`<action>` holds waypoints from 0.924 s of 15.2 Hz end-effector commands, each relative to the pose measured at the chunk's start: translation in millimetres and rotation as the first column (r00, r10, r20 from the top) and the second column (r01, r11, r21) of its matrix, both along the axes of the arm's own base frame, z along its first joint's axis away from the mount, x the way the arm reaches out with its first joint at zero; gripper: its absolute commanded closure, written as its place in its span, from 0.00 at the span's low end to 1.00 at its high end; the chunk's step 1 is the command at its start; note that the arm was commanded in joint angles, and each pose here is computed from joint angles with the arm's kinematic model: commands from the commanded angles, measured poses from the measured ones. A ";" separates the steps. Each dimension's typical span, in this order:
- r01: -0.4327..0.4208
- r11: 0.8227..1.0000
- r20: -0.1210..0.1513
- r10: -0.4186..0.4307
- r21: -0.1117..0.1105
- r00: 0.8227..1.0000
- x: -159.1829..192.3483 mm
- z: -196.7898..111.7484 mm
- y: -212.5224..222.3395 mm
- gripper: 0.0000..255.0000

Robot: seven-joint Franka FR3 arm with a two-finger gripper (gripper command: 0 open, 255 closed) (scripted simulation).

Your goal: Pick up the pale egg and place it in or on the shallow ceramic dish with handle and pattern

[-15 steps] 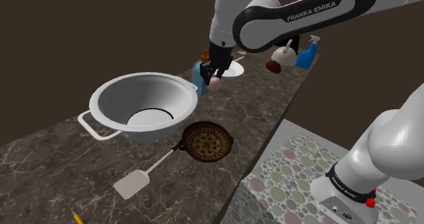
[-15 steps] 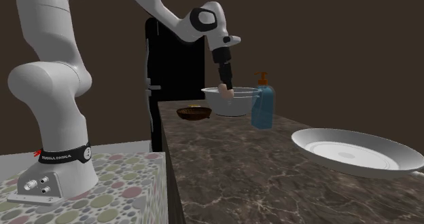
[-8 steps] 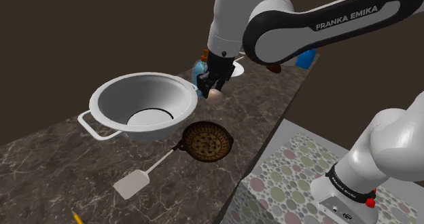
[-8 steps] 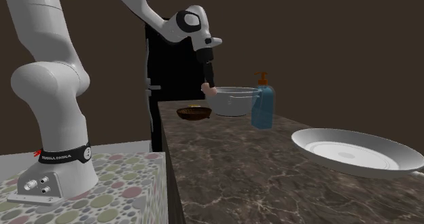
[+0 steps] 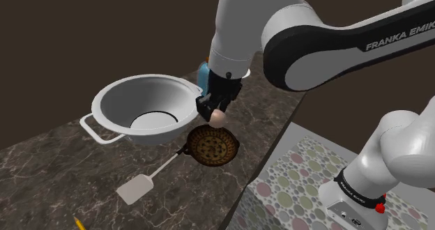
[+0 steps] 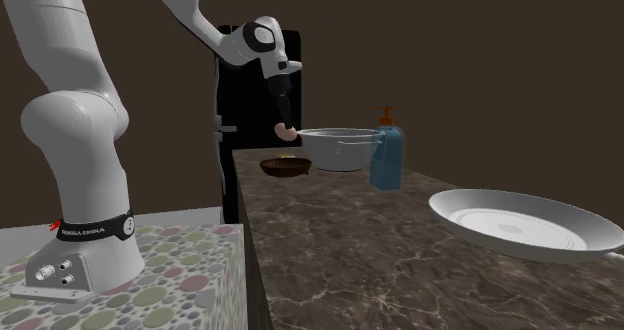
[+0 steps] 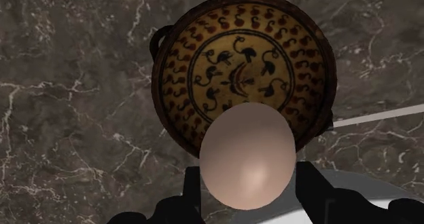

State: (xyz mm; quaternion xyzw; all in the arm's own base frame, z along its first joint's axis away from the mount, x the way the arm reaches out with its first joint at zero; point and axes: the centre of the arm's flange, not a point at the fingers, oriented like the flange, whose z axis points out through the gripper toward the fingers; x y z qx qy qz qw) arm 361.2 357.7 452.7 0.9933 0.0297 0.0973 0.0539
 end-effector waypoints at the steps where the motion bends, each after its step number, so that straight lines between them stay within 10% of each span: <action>1: 0.002 1.000 0.000 -0.002 0.000 1.000 -2.2 -7.7 2.3 1.00; 14: 0.002 1.000 0.000 -0.002 0.000 1.000 -2.2 -70.9 2.3 1.00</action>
